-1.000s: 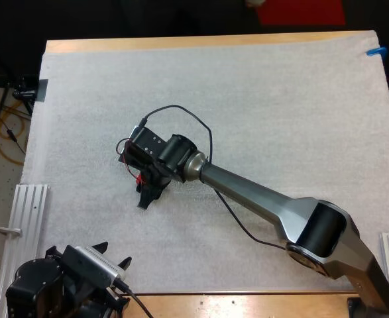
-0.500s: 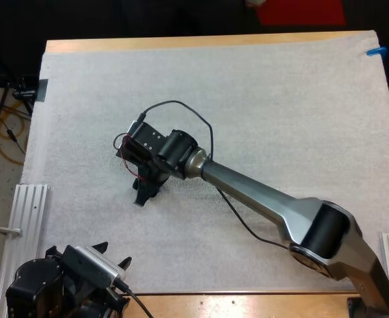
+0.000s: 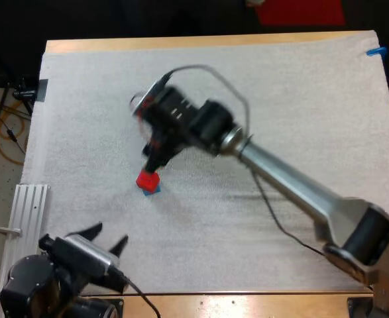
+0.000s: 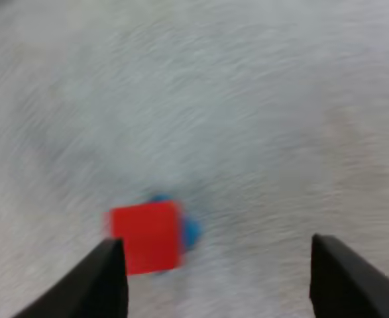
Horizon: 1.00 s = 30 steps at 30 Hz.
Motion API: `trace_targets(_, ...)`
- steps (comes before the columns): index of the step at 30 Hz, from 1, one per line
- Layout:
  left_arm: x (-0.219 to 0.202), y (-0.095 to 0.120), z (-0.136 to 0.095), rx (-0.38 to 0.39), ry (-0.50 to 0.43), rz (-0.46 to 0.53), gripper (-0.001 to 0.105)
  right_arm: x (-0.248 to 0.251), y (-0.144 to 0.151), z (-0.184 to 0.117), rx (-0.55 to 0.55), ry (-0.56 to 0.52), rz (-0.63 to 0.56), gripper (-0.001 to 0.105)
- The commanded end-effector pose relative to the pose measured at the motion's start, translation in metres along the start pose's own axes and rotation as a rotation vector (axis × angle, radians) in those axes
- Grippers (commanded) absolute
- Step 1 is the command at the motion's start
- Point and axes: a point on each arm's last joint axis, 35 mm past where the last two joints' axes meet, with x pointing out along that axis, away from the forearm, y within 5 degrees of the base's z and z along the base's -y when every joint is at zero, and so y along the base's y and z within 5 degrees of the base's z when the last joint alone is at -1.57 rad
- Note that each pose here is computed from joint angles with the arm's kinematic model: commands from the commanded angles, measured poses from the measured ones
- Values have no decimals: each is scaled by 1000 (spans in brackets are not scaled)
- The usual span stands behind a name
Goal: Stack red cube on blue cube
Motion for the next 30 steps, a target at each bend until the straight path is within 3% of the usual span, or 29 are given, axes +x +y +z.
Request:
trace_targets(1,2,1,10,-11,-62,29,51,-26,-28,-3,77,-60,-58,57)
trace_targets(7,21,4,36,3,-130,33,51,-62,-95,-41,263,-64,-169,57)
trace_targets(9,34,6,47,8,-143,37,51,-83,-124,-65,346,-60,-227,57)
trace_targets(15,62,12,65,7,-148,57,51,-134,-159,-122,473,-60,-349,57)
trace_targets(22,84,17,72,-1,-109,60,51,-183,-161,-198,609,-45,-475,57)
trace_targets(30,94,22,78,-3,-133,99,51,-241,-96,-278,724,-66,-651,57)
